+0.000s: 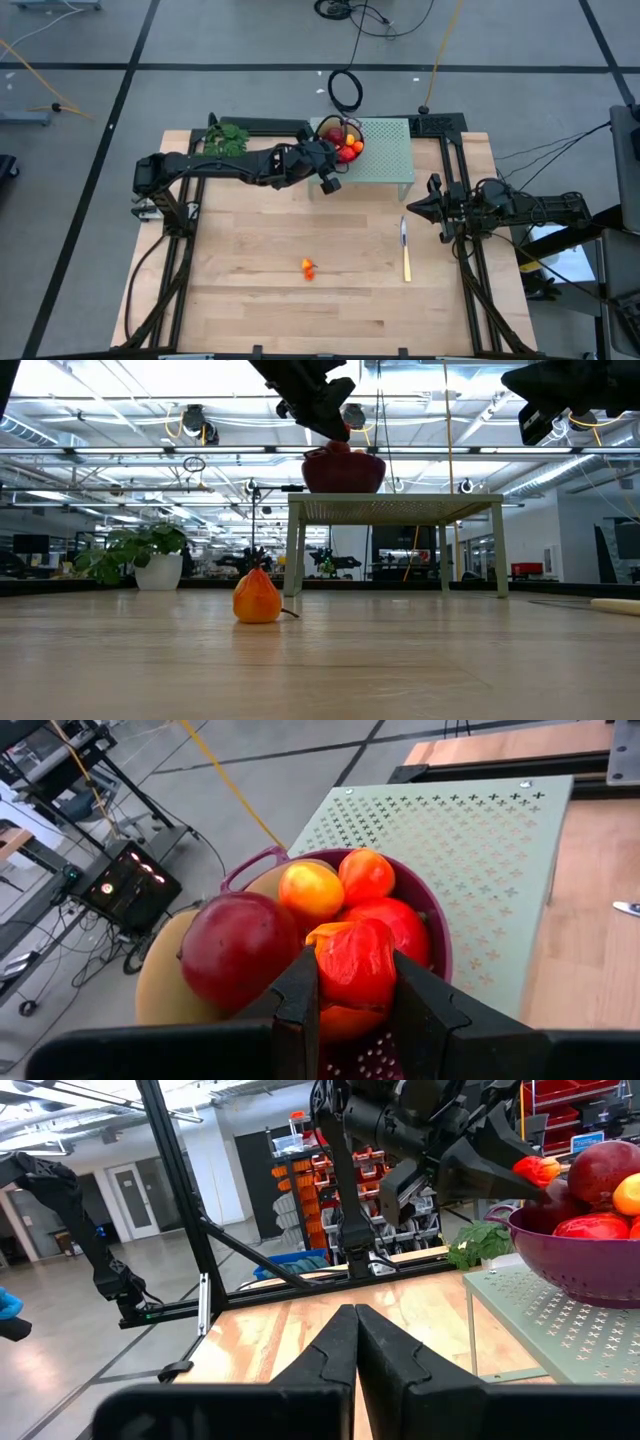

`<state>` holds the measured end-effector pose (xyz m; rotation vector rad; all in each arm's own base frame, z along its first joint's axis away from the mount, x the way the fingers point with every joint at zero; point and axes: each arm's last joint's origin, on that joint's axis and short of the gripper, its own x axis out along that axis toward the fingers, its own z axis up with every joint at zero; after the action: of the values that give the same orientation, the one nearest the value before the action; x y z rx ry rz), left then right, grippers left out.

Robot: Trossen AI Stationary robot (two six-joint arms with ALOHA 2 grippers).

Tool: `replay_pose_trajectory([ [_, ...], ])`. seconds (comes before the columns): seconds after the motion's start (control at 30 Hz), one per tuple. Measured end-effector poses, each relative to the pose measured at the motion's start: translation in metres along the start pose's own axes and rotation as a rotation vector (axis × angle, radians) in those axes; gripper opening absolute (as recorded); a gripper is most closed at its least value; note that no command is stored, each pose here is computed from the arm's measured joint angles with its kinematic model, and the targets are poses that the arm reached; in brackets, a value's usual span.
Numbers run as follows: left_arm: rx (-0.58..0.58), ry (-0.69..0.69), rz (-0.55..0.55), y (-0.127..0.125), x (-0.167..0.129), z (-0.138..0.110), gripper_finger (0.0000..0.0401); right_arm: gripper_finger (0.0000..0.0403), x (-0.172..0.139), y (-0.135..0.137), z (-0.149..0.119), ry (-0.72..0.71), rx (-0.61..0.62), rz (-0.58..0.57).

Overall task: Pick & Place Fruit
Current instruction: Put the pear into the dark red colander on the shelf

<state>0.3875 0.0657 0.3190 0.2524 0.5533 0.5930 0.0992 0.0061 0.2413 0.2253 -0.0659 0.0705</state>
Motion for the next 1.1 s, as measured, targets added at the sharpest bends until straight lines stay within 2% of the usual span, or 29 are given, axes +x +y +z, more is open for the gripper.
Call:
replay_pose_trajectory([
  [0.53,0.016,0.001,0.007,0.0003,0.0,-0.0001,0.0089,0.0,0.0,0.0,0.0001,0.0,0.0,0.0],
  [0.87,0.017,0.024,0.021,0.005,0.0068,-0.0041,0.0162,0.0,0.0,0.0,0.0,0.0,0.0,0.0],
  [1.1,0.017,0.022,0.046,0.0058,0.0052,-0.0031,0.0178,0.0,0.0,0.0,0.0,0.0,0.0,0.0],
])
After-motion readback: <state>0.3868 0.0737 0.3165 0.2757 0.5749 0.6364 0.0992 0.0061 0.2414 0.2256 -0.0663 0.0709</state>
